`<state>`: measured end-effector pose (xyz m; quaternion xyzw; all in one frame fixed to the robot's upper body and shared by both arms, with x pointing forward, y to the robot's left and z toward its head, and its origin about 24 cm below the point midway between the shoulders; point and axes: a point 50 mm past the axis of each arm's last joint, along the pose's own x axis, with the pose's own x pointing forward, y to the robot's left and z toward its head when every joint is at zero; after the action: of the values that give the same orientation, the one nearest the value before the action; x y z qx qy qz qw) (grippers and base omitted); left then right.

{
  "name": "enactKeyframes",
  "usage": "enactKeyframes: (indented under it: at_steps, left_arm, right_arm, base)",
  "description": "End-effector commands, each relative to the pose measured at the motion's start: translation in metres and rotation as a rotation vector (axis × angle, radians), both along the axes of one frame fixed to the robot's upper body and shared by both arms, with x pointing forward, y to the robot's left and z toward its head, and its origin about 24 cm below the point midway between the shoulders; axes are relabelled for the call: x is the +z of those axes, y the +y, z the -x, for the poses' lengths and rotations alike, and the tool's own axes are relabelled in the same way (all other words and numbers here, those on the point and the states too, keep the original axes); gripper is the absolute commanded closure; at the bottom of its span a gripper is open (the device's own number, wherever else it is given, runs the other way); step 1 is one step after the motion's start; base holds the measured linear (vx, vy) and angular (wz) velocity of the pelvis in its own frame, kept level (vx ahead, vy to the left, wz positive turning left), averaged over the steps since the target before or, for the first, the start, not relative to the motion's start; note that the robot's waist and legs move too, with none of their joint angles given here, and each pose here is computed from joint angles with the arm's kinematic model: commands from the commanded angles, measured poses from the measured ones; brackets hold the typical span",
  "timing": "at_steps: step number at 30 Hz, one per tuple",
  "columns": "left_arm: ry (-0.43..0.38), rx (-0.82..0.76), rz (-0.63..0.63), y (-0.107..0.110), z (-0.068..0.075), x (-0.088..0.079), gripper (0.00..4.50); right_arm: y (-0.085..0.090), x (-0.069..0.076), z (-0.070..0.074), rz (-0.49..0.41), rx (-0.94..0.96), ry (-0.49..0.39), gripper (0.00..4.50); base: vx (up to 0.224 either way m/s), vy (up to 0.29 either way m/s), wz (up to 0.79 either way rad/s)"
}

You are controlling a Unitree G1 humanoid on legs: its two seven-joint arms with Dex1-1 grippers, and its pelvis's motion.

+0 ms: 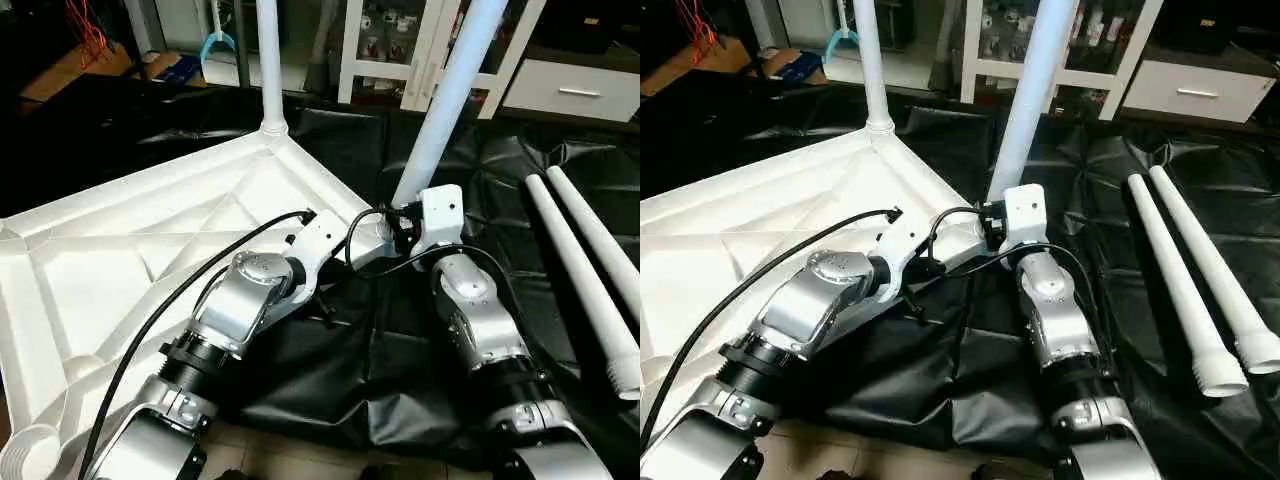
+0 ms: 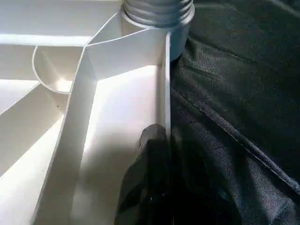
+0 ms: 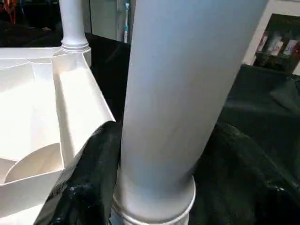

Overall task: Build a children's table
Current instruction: Insert table leg to table base

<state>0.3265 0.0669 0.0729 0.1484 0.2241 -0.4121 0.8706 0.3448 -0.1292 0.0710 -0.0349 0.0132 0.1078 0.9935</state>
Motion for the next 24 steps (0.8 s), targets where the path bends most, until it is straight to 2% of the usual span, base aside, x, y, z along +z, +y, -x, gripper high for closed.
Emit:
enactKeyframes:
  at_steps: [1,4,5,6,12,13,14,17,21,22,24]
  left_arm:
    - [-0.048,-0.014,0.015,-0.002,-0.003,0.009,4.5]
    - [-0.048,-0.01,0.01,0.0,-0.003,0.007,4.5]
    - [-0.048,-0.005,0.003,0.002,-0.003,0.006,4.5]
    - [-0.048,-0.005,0.003,0.002,-0.003,0.006,4.5]
    - [-0.045,0.003,-0.008,0.007,-0.003,0.002,4.5]
    - [-0.046,0.003,-0.008,0.007,-0.003,0.002,4.5]
    - [-0.064,-0.023,-0.011,0.01,-0.004,0.001,4.5]
    - [-0.085,-0.066,-0.007,0.014,-0.003,0.0,4.5]
    - [-0.114,-0.226,-0.015,0.028,0.007,-0.006,4.5]
    - [-0.112,-0.293,-0.019,0.033,0.012,-0.008,4.5]
    - [-0.098,-0.309,-0.024,0.035,0.014,-0.009,4.5]
  right_arm:
    - [-0.004,0.003,0.005,-0.014,0.001,-0.008,1.6]
    - [-0.003,0.007,0.013,-0.023,0.029,-0.028,1.6]
    - [-0.003,0.011,0.022,-0.042,0.06,-0.048,1.6]
    - [-0.003,0.011,0.022,-0.042,0.06,-0.048,1.6]
    - [-0.012,0.021,0.054,-0.049,0.1,-0.081,1.6]
    - [-0.012,0.021,0.054,-0.049,0.101,-0.081,1.6]
    - [-0.017,0.026,0.066,-0.061,0.114,-0.095,1.6]
    - [-0.026,0.03,0.073,-0.075,0.132,-0.095,1.6]
    - [-0.056,0.032,0.084,-0.085,0.29,-0.01,1.6]
    - [-0.071,0.032,0.091,-0.048,0.394,0.045,1.6]
    - [-0.078,0.032,0.095,-0.017,0.447,0.08,1.6]
  base:
    - [0.0,0.0,0.0]
    - [0.0,0.0,0.0]
    - [0.0,0.0,0.0]
    - [0.0,0.0,0.0]
    - [0.0,0.0,0.0]
    - [0.0,0.0,0.0]
    - [0.0,0.0,0.0]
    - [0.0,0.0,0.0]
    - [0.0,0.0,0.0]
    - [0.0,0.0,0.0]
    - [0.0,0.0,0.0]
